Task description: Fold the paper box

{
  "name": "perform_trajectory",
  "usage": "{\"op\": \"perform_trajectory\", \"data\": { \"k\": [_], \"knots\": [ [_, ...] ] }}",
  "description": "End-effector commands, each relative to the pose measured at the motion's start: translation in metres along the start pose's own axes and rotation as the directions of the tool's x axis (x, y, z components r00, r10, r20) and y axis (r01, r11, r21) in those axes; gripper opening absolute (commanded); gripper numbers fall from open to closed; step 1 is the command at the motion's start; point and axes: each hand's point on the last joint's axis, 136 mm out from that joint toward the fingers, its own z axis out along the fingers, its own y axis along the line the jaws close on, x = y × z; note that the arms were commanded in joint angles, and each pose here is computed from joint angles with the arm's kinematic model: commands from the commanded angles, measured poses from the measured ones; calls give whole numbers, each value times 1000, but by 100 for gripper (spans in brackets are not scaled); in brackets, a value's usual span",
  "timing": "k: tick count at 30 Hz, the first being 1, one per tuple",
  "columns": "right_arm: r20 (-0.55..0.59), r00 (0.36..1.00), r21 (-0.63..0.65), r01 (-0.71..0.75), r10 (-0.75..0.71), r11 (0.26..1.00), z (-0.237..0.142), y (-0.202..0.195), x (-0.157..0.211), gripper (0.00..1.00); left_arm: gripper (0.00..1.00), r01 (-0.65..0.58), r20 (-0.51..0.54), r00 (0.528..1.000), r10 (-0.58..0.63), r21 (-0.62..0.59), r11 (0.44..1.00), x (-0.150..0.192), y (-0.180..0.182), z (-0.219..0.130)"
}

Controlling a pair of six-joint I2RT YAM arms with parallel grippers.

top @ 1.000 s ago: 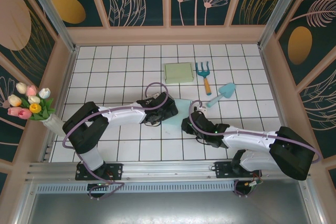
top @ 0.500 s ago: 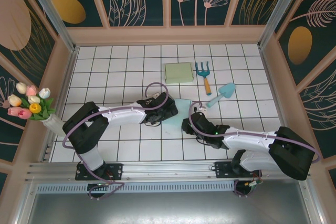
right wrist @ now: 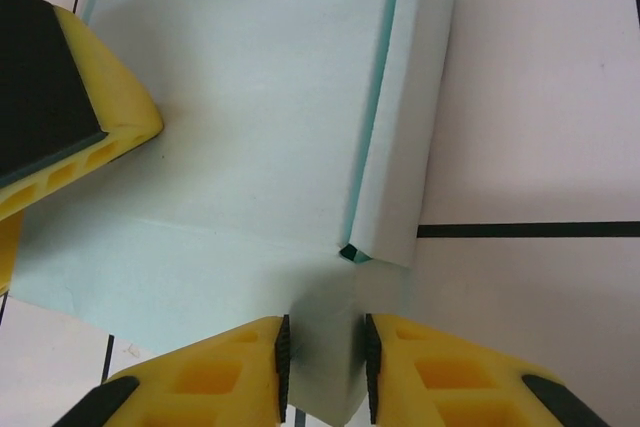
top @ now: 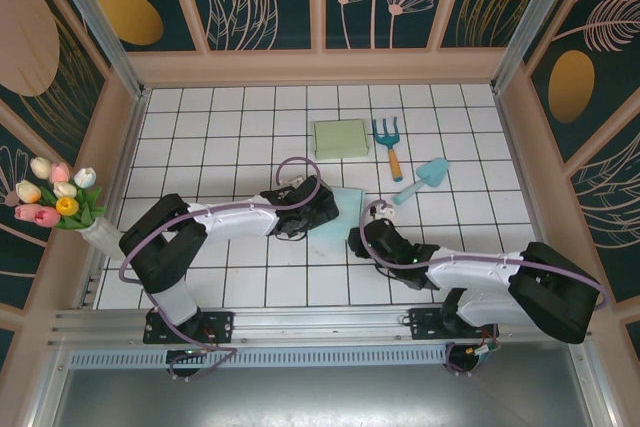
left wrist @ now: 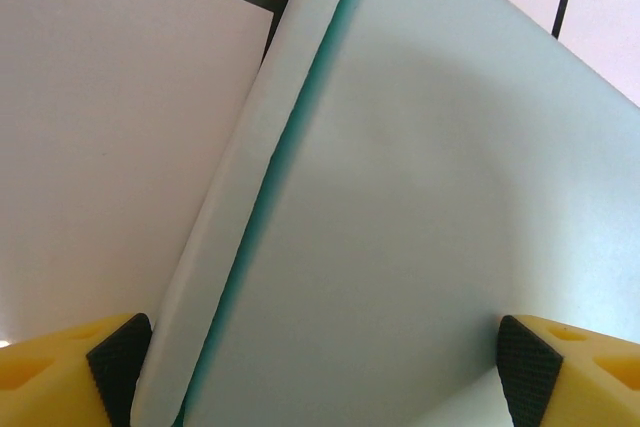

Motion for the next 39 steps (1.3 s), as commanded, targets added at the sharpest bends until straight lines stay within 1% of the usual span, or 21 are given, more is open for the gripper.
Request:
{"op": "perform_trajectory", "data": {
  "k": [1,4,7,12,15,20,25,27,30,33,35,39],
  "knots": [
    [47,998,41,42,-44,998,0,-17,1,27,89,-28,-23,999,24,-193,981,12,55,15],
    [75,996,51,46,-49,998,1,-26,2,27,89,-32,-27,999,28,-201,979,13,58,17],
    [79,995,31,59,-62,998,2,-26,6,27,89,-36,-30,999,31,-209,977,14,60,18],
    [38,997,-43,68,-66,997,3,-9,10,27,89,-37,-32,999,31,-211,977,15,61,18],
    [42,997,-87,72,-69,994,-1,3,8,25,89,-38,-26,999,33,-213,976,14,61,17],
    [95,993,-37,75,-71,997,-6,-7,-2,22,89,-38,-24,999,33,-217,976,13,62,18],
    [80,995,-142,74,-63,987,-12,12,-1,22,89,-39,-28,999,33,-219,975,14,61,19],
    [83,994,-159,77,-65,984,-15,17,-3,22,89,-37,-29,999,32,-216,976,13,60,20],
    [102,993,-136,77,-63,988,-16,13,-8,22,89,-38,-27,999,33,-216,976,13,60,19],
    [131,991,-28,45,-41,999,-15,-7,-14,24,89,-39,-25,999,34,-217,975,12,59,19],
    [139,990,14,33,-35,999,-14,-15,-14,26,89,-39,-24,999,35,-219,975,12,59,19],
    [120,992,0,37,-37,999,-11,-13,-10,28,89,-40,-22,999,36,-219,975,12,59,19]
  ]
}}
